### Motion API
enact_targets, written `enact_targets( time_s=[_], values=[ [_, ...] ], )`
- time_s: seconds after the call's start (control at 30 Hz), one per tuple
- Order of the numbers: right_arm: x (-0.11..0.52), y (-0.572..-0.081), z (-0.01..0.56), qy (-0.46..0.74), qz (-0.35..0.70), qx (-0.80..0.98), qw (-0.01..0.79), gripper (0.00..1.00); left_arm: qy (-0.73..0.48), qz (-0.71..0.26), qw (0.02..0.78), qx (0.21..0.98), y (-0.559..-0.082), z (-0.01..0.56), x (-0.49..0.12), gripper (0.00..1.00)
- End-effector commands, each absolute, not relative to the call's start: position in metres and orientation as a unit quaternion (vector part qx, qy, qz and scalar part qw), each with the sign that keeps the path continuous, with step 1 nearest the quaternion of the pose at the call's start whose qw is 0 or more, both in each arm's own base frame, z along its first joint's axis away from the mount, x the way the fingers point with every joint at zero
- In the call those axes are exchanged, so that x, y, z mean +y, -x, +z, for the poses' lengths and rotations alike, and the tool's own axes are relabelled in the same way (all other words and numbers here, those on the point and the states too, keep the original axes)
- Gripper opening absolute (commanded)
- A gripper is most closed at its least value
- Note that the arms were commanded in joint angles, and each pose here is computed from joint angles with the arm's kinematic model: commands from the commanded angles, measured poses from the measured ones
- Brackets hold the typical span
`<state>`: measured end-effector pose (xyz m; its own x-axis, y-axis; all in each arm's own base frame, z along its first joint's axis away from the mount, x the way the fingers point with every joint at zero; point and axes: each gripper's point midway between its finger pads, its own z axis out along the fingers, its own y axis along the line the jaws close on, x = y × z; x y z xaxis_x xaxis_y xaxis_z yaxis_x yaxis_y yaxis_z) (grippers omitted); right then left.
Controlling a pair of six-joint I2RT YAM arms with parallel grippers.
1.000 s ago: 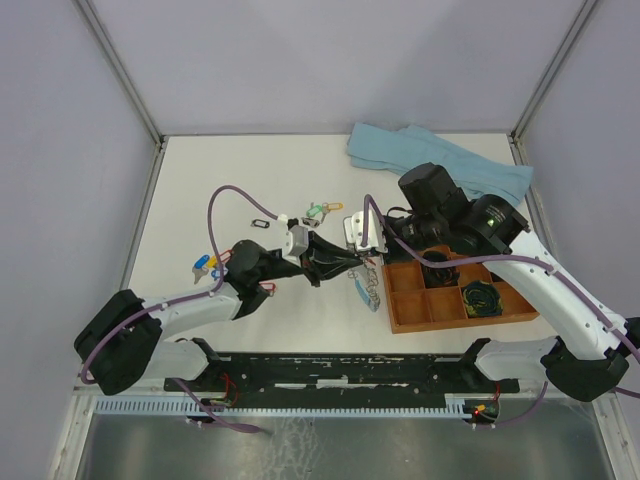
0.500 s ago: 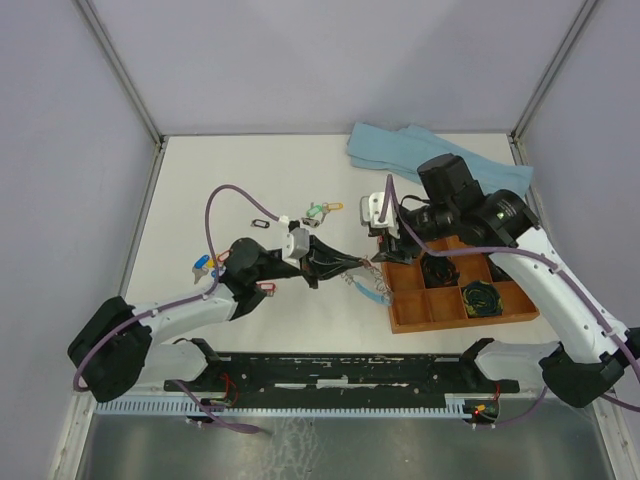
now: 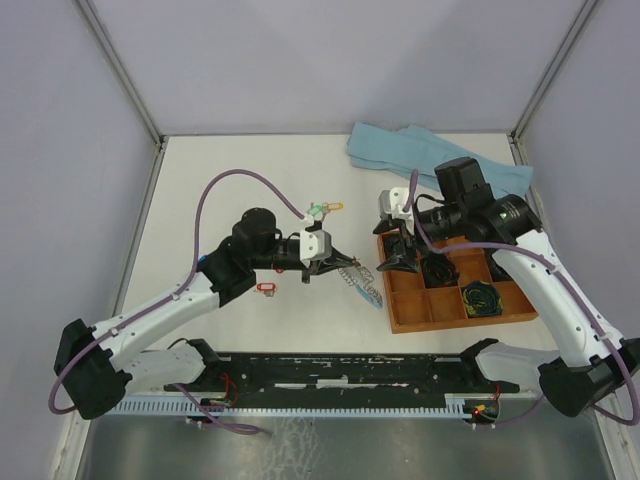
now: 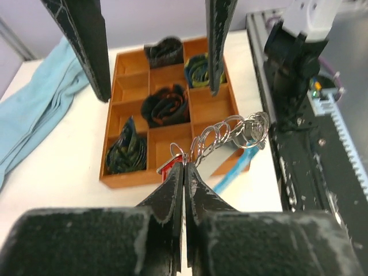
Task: Remove the keys from the keyring
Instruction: Remove the key from the keyring.
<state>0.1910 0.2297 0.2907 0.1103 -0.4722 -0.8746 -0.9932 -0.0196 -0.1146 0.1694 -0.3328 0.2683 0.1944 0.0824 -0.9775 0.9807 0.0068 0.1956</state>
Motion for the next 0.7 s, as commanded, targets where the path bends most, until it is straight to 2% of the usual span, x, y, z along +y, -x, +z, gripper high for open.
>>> enact_targets(
  time_s=[0.0,0.17,0.37,0.5,0.67],
  values=[
    [0.235,-0.182,0.301,0.666,0.366,0.493,0.424,0.81,-0.626,-0.318,0.531,0.475,-0.181,0.275,-0.31,0.03],
    [0.241,-0.194,0.297,0.664,0.385,0.46,0.446,0.83,-0.663,-0.237,0.528,0.475,-0.189,0.288,-0.29,0.03],
    [0.263,-0.213,0.29,0.637,0.428,0.42,0.484,0.8,-0.713,-0.173,0.538,0.415,-0.183,0.31,-0.271,0.03],
    [0.276,-0.224,0.292,0.63,0.425,0.425,0.492,0.78,-0.723,-0.174,0.555,0.373,-0.174,0.326,-0.272,0.03],
    [0.291,-0.206,0.292,0.646,0.433,0.404,0.482,0.77,-0.74,-0.196,0.548,0.339,-0.165,0.33,-0.28,0.03]
  ],
)
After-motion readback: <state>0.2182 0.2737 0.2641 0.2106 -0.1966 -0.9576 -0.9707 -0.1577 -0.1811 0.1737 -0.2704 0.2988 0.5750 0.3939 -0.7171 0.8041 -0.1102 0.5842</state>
